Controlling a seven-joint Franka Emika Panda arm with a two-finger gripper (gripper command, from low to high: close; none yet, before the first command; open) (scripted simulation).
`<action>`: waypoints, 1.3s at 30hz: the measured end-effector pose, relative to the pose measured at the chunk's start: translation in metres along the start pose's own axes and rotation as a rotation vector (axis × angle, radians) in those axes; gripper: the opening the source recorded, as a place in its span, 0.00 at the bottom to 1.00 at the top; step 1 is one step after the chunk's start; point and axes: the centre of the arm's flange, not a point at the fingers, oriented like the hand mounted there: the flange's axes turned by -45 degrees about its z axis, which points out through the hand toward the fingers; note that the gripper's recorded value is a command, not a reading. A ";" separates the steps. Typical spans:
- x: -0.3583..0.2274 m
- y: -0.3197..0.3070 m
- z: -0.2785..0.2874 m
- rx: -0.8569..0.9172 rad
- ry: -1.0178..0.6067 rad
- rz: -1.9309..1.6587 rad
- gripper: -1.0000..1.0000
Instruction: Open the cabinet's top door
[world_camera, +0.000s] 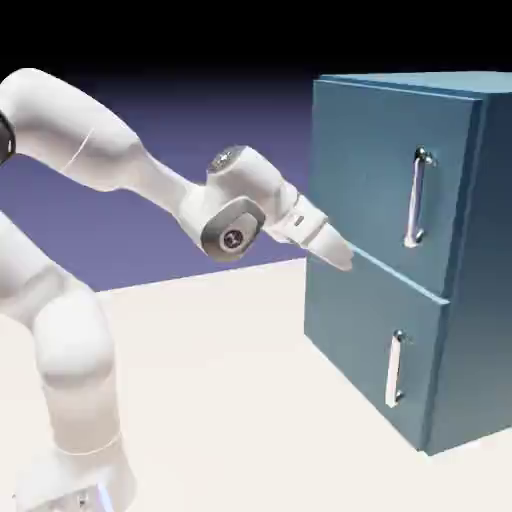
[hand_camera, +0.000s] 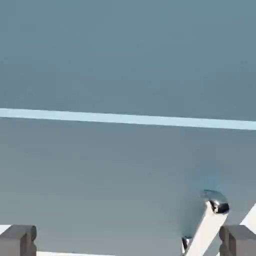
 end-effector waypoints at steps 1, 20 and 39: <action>0.004 -0.002 -0.003 0.001 0.010 -0.005 1.00; 0.048 -0.020 -0.060 -0.009 0.214 -0.059 1.00; 0.056 0.012 -0.081 -0.037 0.452 -0.039 1.00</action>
